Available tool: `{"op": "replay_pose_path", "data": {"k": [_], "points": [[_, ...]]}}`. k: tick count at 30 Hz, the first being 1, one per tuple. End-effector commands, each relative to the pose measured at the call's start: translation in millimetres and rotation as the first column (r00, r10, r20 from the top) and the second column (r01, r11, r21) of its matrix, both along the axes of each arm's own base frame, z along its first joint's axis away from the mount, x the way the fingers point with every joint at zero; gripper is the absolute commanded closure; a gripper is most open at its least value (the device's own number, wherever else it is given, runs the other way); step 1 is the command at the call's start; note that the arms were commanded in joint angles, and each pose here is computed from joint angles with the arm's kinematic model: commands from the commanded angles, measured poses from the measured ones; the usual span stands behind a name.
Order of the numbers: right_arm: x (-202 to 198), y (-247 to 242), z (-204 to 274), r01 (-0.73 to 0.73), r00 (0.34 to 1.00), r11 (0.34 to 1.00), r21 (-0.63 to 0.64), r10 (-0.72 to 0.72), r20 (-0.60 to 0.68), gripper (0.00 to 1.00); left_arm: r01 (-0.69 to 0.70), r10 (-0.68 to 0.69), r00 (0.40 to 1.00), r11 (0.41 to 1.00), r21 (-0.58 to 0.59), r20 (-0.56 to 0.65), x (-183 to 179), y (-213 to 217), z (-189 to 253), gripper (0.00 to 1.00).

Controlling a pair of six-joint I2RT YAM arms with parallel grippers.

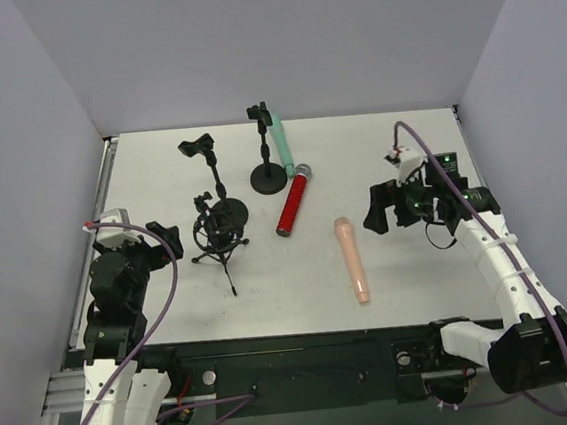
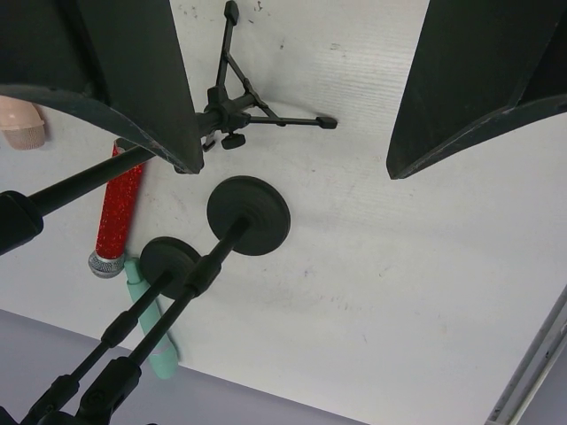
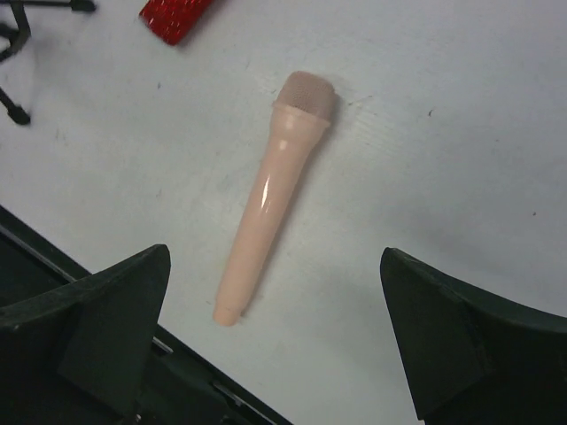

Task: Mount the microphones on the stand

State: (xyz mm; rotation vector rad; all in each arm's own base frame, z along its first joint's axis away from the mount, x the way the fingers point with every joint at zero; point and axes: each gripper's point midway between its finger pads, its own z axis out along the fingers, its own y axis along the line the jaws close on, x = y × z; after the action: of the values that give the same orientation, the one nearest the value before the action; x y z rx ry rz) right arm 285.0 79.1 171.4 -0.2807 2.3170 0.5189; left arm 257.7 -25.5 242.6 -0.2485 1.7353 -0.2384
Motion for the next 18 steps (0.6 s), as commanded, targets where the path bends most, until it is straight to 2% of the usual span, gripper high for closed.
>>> {"op": "replay_pose_path", "data": {"k": [1, 4, 7, 10, 18], "points": [[-33.5, 14.9, -17.4, -0.296, 0.954, 0.927, -0.231, 0.274, -0.125, 0.0, 0.012, -0.012, 0.997, 1.0, 0.003, 0.075, 3.3, -1.9, 24.1, 0.03], [-26.0, 12.2, -31.2, -0.272, 0.959, 0.895, -0.354, 0.225, -0.17, 0.0, 0.01, -0.01, 0.997, 1.0, 0.003, 0.077, 3.6, -1.8, 24.2, 0.03], [-10.8, 6.1, -47.2, -0.138, 0.986, 0.882, -0.452, 0.077, -0.149, 0.0, 0.015, -0.015, 0.997, 1.0, 0.004, 0.081, 2.8, -2.4, 24.5, 0.03], [3.8, 5.0, -62.2, -0.005, 0.994, 0.878, -0.479, -0.047, -0.096, 0.04, 0.01, -0.01, 0.996, 1.0, 0.003, 0.087, 2.1, -1.4, 26.4, 0.03], [2.1, 32.3, -99.2, 0.035, 0.982, 0.914, -0.404, -0.106, -0.156, 0.15, 0.018, -0.018, 0.995, 1.0, 0.002, 0.098, 1.4, -2.8, 28.6, 0.03]]}}
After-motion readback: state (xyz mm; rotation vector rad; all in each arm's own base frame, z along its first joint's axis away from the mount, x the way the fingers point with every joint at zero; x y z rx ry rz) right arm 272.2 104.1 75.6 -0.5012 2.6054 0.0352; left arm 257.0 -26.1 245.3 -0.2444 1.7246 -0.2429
